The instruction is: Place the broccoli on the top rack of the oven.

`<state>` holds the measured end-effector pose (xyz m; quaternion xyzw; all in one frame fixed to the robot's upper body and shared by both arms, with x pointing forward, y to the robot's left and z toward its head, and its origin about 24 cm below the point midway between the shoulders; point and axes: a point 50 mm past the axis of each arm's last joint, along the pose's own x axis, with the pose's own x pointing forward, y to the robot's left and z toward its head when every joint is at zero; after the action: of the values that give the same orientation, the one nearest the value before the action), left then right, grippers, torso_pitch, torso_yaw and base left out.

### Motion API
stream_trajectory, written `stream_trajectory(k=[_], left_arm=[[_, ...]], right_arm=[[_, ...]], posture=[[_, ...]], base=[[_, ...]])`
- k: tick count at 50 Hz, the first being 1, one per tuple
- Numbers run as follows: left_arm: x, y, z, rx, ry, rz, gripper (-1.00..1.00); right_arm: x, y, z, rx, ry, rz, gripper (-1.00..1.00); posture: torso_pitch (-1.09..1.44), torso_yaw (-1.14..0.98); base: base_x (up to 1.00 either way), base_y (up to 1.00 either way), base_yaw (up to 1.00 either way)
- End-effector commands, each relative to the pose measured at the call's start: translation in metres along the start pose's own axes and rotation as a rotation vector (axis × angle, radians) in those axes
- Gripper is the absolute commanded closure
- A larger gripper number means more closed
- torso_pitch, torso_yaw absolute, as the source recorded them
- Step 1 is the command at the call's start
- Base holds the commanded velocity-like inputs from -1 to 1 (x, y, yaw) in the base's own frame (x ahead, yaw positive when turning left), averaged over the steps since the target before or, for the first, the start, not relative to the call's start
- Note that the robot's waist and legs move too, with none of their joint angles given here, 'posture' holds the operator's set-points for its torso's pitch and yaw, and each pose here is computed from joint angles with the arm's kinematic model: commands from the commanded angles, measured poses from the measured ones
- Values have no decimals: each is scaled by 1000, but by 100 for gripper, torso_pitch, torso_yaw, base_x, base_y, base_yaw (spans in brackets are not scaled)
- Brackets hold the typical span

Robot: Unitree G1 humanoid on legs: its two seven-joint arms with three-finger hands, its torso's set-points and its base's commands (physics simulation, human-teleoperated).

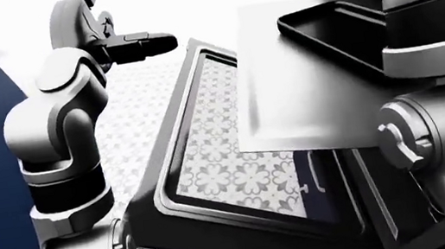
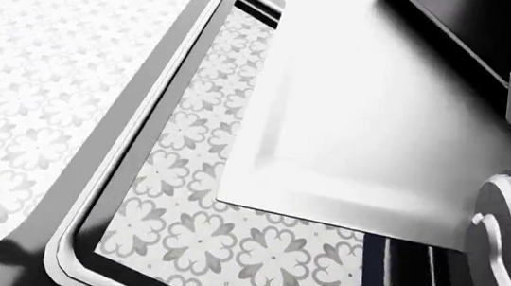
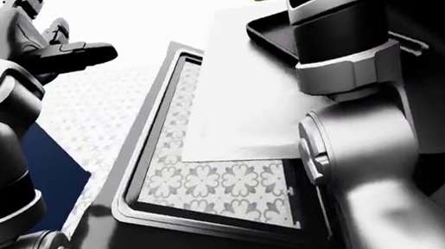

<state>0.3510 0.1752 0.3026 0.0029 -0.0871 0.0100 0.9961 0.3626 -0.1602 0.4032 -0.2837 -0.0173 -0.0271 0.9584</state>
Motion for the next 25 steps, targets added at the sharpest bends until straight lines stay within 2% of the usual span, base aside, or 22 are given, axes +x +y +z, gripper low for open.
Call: stream_trajectory(k=[1,9,25], left_arm=[[-4,5,22,-2,-103,15,-100],[-4,5,21,-5,-103,13,-100],[-4,6,13,-13,-93,17,-100]], right_arm=[[-14,-9,28,-20,-113,-48,100],[-12,-17,29,-20,-101,-63,100],[-2,-19,19,-39,-73,-80,100]], posture=[[0,0],[0,0],[0,0]], base=[[0,-59,0],[0,-58,0],[0,0,0]])
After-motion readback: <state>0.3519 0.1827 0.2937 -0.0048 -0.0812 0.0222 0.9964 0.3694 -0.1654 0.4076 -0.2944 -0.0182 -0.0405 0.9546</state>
